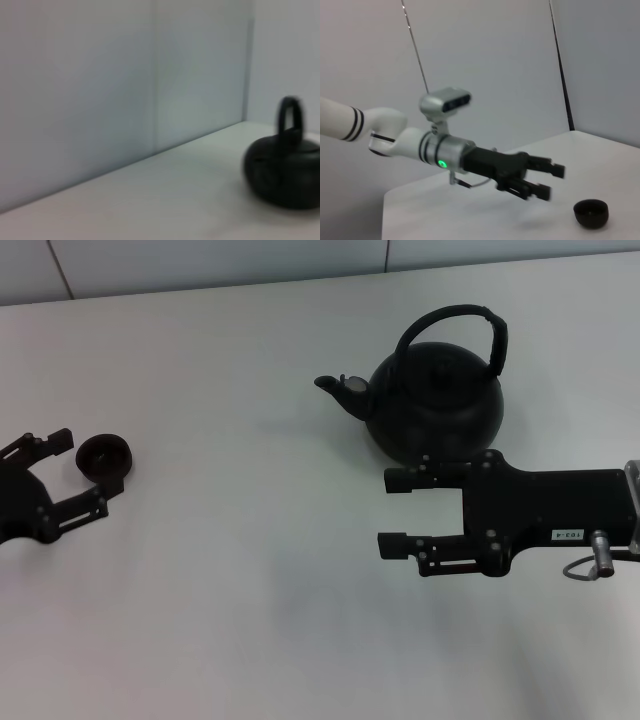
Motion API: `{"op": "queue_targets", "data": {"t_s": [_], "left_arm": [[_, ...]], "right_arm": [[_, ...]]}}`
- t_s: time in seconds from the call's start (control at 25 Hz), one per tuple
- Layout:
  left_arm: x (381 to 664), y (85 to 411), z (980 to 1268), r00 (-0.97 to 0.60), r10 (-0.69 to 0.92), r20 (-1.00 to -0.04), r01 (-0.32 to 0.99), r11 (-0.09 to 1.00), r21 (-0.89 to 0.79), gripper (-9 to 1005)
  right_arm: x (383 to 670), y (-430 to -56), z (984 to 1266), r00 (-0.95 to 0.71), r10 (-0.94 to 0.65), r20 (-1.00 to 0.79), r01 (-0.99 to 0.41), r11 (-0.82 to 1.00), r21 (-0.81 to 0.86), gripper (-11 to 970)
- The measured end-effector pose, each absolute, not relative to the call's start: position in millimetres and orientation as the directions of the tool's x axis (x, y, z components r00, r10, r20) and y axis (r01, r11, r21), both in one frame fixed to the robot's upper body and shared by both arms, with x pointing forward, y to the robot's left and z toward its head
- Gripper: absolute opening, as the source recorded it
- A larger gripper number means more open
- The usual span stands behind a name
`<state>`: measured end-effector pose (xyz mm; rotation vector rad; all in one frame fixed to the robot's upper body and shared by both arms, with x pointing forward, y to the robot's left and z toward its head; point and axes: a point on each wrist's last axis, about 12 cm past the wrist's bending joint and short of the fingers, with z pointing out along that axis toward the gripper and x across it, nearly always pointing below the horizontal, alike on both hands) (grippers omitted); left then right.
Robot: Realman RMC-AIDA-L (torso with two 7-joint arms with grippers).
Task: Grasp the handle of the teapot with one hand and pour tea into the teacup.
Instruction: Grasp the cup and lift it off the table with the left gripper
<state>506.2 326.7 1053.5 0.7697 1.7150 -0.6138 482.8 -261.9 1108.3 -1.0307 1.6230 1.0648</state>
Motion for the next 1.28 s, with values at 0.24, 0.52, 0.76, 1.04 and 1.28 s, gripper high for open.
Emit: {"op": "queue_targets", "data": {"t_s": [0.24,0.52,0.76,1.04,1.28], "left_arm": [[523.9,315.1,1030.8,-0.241,0.245,-0.939,0.694,0.72,0.01,827],[529.2,313.1,1025.4,-0.221,0.285,-0.933,0.668,0.741,0.068,821],[530.2,316.7,1025.2,-0.217,0.283,-0.934,0.642,0.762,0.082,816],[529.9,316.7,1023.8,-0.223,0.298,-0.928,0.647,0.757,0.087,810],[529.5,312.3,1022.1,-0.223,0.324,-0.919,0.676,0.731,0.094,804]], "right_arm": [[484.8,-260.0,1110.2,-0.228,-0.154,-0.961,-0.945,0.272,0.18,722],[486.7,-258.5,1111.7,-0.222,-0.153,-0.963,-0.948,0.267,0.176,722],[488.4,-257.3,1113.9,-0.215,-0.143,-0.966,-0.949,0.265,0.172,722],[490.7,-255.7,1115.6,-0.21,-0.142,-0.967,-0.951,0.26,0.168,722],[490.9,-255.6,1115.6,-0.21,-0.142,-0.967,-0.951,0.26,0.168,722]]}}
